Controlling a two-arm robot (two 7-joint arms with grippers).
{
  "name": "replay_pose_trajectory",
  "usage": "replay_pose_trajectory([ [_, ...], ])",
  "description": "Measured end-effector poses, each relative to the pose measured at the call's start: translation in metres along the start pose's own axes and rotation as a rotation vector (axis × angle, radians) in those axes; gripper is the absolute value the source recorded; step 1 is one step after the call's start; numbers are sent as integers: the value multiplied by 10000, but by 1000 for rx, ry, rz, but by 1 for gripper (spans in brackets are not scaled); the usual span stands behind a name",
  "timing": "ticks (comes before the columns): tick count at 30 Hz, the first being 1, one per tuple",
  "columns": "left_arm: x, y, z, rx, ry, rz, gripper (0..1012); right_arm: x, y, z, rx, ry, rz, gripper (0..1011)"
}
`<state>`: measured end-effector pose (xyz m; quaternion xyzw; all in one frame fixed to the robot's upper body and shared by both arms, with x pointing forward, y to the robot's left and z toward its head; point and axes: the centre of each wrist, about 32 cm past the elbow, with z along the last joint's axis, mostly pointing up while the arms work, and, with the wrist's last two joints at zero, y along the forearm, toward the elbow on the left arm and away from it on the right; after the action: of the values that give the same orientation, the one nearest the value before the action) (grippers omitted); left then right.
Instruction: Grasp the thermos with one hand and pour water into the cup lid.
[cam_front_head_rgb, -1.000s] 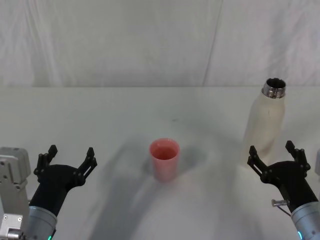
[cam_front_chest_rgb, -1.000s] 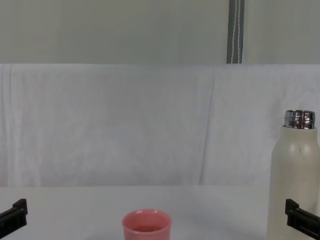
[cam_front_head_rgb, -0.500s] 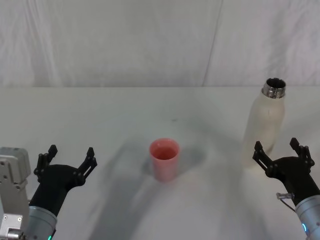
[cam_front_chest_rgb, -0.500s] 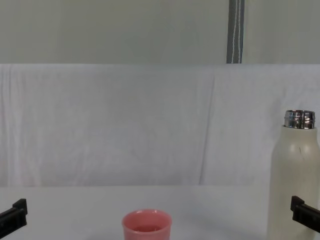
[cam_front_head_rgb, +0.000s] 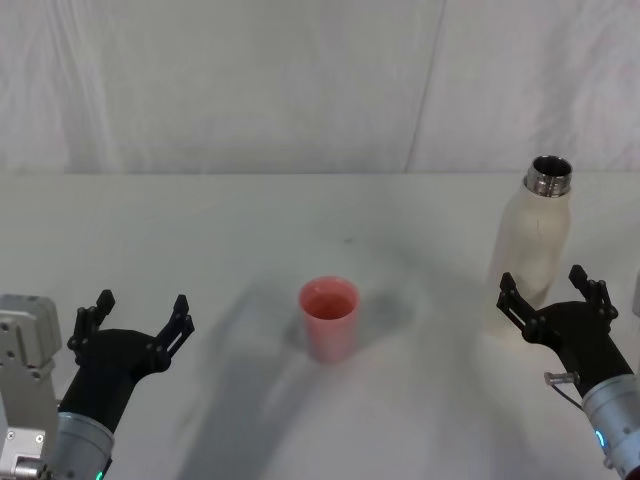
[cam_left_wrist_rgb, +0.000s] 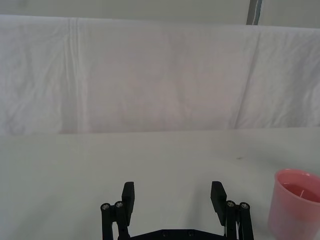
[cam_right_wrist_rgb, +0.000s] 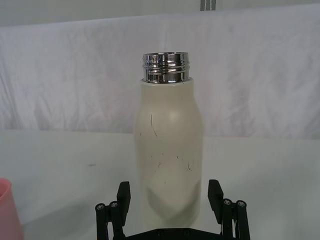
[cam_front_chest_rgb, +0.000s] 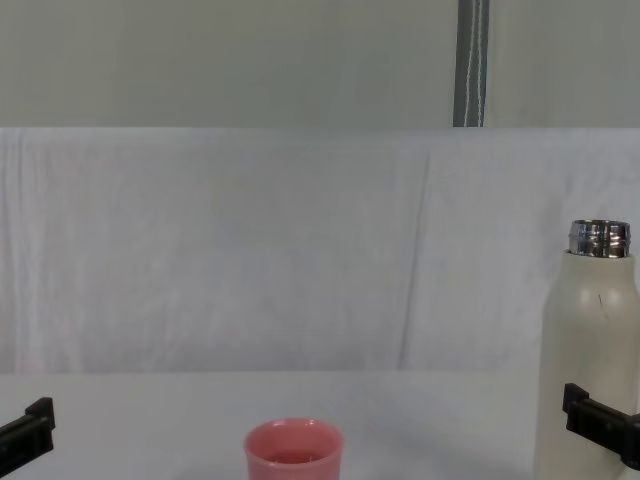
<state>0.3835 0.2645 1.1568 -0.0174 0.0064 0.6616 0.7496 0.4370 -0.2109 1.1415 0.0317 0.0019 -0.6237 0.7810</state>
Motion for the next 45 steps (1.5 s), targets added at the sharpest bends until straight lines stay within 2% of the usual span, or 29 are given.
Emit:
replay_pose_trajectory([
  [15, 0, 0, 0, 0, 0, 0, 1001, 11, 168, 11, -2, -12, 15, 1002],
  [45, 0, 0, 0, 0, 0, 0, 1001, 62, 345, 2, -3, -25, 25, 1002],
])
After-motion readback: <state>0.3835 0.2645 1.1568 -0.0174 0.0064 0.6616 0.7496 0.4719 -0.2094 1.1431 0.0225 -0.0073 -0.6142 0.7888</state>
